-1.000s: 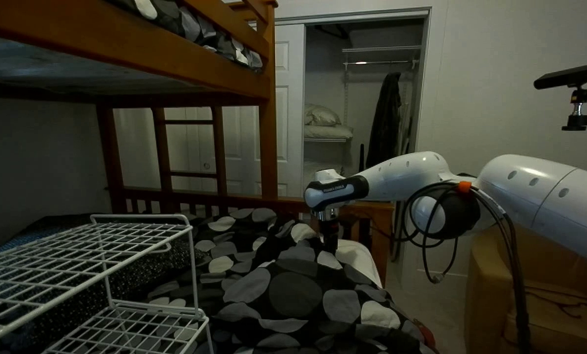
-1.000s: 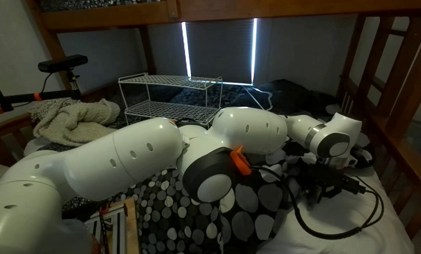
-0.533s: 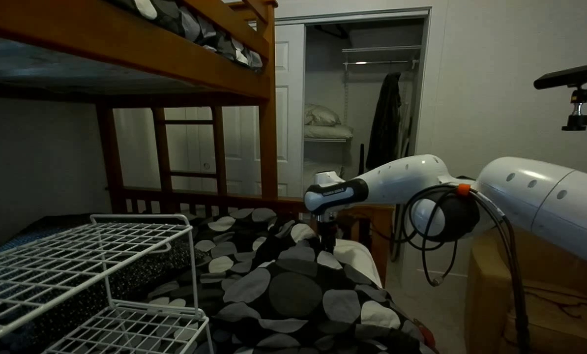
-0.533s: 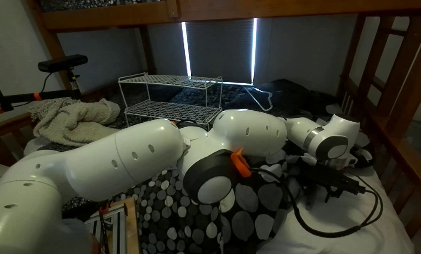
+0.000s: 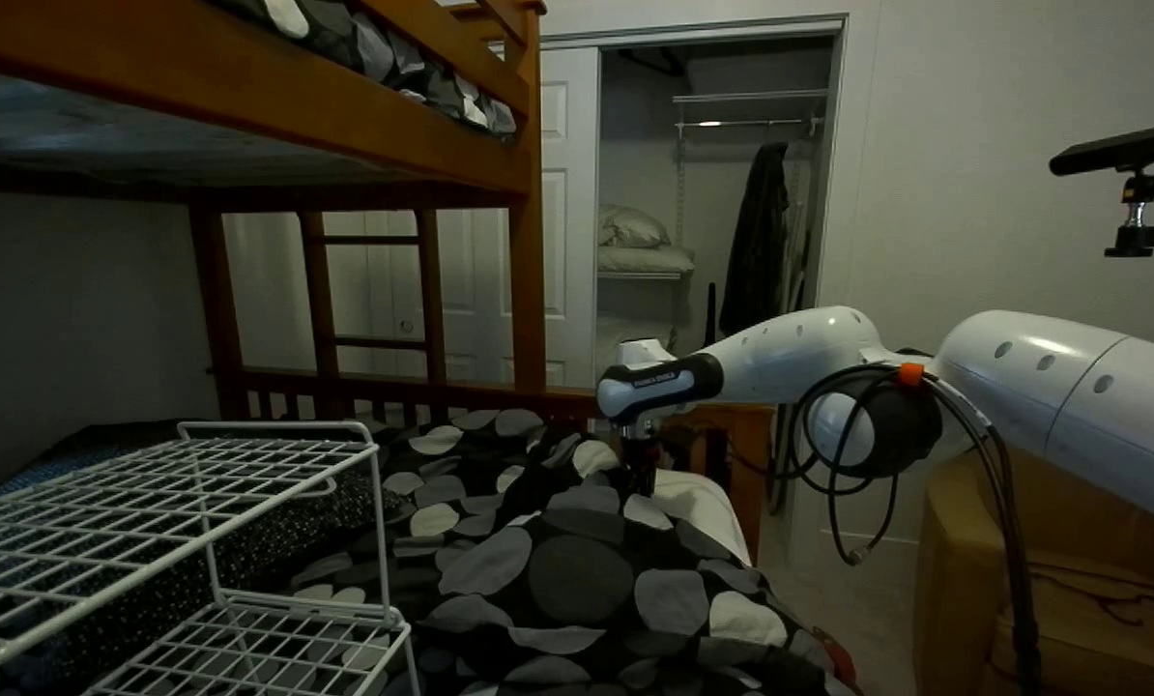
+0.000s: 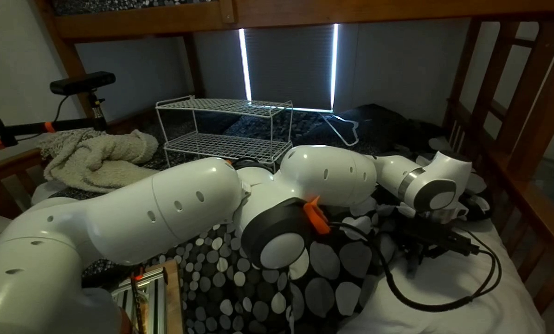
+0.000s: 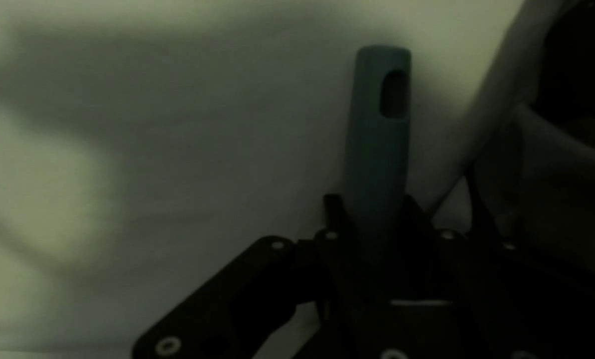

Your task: Pick up the bottom right corner of the black comforter and unfold it diagonally, pick up the lint roller and put it on top of the black comforter

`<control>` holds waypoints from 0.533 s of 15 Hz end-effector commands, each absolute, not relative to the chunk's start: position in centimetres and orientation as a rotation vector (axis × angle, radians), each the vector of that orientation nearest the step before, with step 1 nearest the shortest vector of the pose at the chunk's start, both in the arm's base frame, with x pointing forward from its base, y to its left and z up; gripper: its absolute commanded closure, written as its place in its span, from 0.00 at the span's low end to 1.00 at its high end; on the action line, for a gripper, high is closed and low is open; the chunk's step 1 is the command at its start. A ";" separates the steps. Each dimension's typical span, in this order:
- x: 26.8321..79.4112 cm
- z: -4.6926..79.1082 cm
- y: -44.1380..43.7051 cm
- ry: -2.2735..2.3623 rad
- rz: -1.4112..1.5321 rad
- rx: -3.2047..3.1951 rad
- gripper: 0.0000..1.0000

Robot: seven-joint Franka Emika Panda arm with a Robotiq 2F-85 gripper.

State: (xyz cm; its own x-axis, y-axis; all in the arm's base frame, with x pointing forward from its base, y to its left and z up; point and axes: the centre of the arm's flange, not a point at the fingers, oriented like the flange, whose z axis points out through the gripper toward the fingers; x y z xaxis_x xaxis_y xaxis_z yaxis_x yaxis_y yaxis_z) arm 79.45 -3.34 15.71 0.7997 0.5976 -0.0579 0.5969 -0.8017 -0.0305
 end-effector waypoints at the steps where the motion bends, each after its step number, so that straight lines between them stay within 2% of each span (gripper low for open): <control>1: 81.6 16.7 -4.8 -1.017 -0.012 -2.964 0.93; 8: 81.2 21.9 -9.3 -0.971 -0.228 -2.970 0.93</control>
